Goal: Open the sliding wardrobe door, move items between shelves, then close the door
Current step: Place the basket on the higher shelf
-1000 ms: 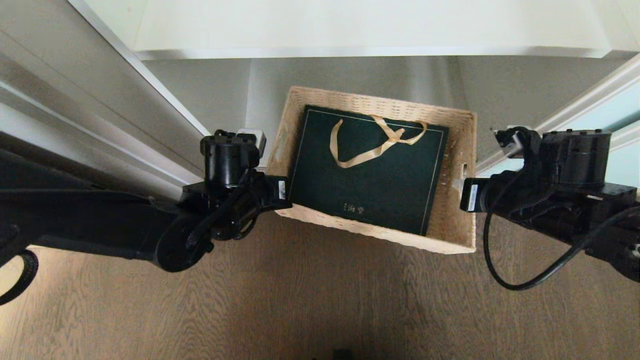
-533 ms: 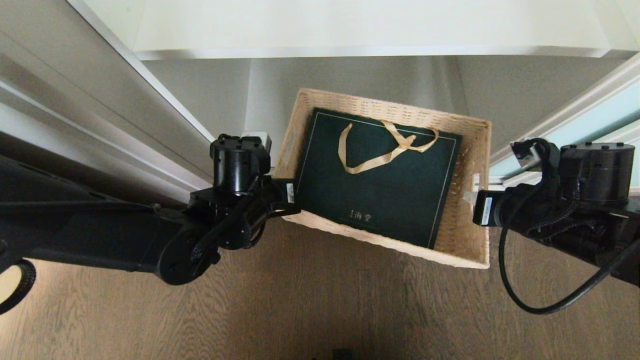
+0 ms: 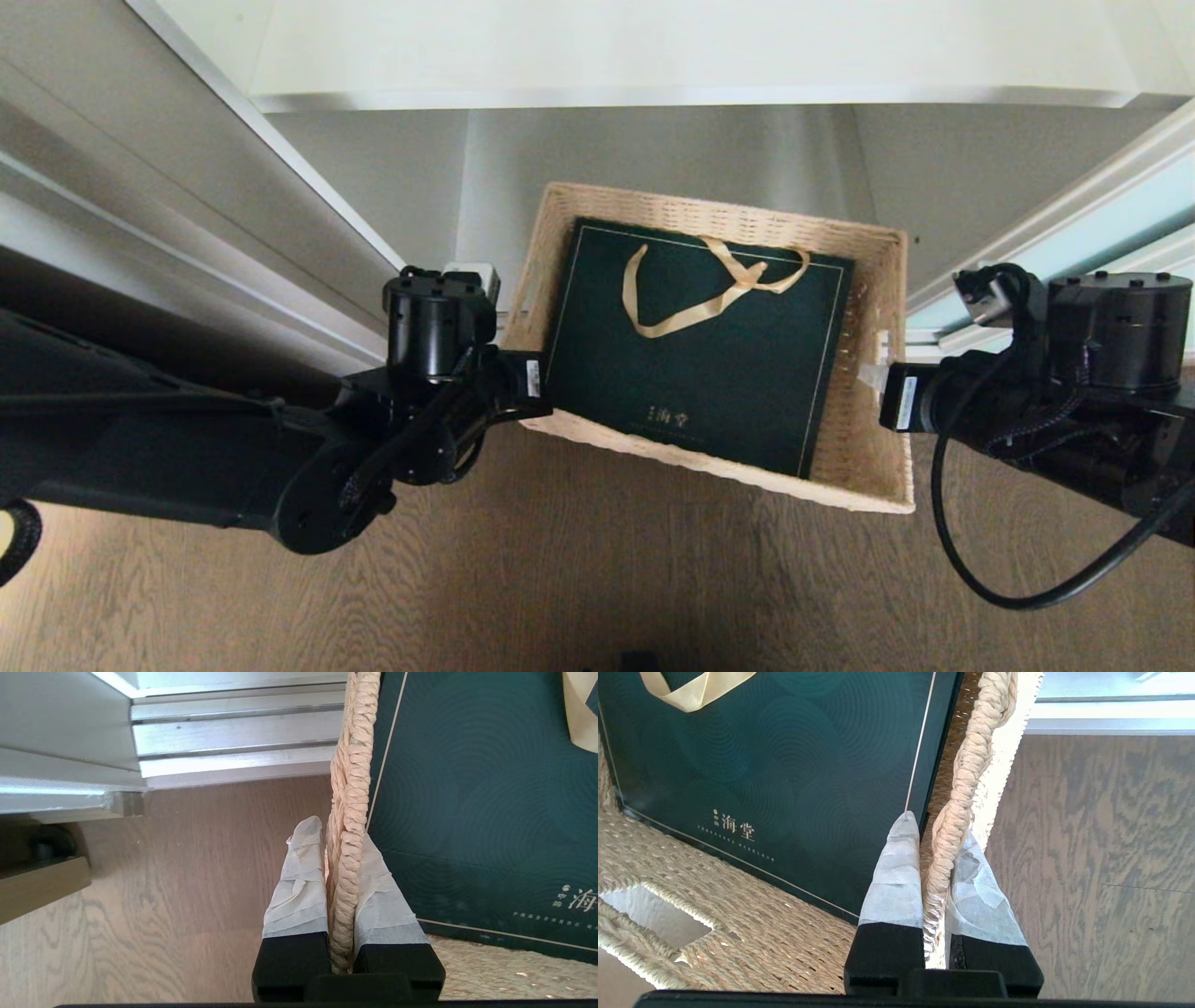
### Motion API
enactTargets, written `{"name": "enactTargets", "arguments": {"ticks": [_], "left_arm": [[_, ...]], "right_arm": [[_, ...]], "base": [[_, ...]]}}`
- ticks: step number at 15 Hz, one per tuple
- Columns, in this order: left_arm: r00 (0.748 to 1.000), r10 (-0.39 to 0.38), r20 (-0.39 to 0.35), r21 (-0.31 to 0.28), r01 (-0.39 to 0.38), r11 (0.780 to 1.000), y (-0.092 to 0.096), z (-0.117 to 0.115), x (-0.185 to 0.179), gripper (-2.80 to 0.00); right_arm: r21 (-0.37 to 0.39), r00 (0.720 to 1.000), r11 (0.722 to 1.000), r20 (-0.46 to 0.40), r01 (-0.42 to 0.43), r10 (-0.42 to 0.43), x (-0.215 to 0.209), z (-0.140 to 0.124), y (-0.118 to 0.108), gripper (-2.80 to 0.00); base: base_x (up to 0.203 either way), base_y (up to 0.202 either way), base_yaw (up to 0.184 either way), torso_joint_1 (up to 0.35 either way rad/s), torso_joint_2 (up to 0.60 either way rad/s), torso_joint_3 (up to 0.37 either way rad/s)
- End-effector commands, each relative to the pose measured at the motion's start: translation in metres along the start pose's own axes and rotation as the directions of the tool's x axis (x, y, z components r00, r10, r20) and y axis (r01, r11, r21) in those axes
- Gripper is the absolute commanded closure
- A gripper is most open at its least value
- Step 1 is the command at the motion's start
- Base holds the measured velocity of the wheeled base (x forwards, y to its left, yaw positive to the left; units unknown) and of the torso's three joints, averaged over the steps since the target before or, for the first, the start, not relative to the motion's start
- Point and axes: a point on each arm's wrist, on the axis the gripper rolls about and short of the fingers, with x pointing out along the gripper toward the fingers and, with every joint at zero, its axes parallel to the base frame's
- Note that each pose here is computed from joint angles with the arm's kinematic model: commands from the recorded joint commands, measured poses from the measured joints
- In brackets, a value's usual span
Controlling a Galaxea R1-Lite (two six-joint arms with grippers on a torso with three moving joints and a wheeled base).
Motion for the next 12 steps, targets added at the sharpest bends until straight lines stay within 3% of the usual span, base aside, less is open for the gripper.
{"name": "enactTargets", "arguments": {"ticks": [1,4,8,12], "left_arm": [[1.0,-0.004,0.013,-0.007,0.004,1.0,0.001,0.004,-0.005,0.0],[1.0,-0.002,0.016,-0.009,0.003,1.0,0.002,0.005,-0.006,0.0],[1.0,0.012,-0.015,0.007,-0.012,1.0,0.007,-0.006,-0.007,0.0],[1.0,0.015,0.022,-0.003,-0.015,1.0,0.011,-0.007,-0.01,0.0]], "right_arm": [[0.005,1.0,1.0,0.005,-0.005,0.005,0.0,0.001,0.001,0.0],[0.019,1.0,1.0,-0.005,-0.004,0.004,-0.004,-0.004,0.0,0.0],[0.025,0.999,1.0,0.05,-0.01,0.009,-0.011,-0.002,0.002,0.0],[0.028,0.997,0.999,0.07,-0.018,0.016,-0.023,-0.001,0.002,0.0]], "base": [[0.0,0.0,0.0,0.0,0.0,0.0],[0.0,0.0,0.0,0.0,0.0,0.0],[0.0,0.0,0.0,0.0,0.0,0.0],[0.0,0.0,0.0,0.0,0.0,0.0]]}}
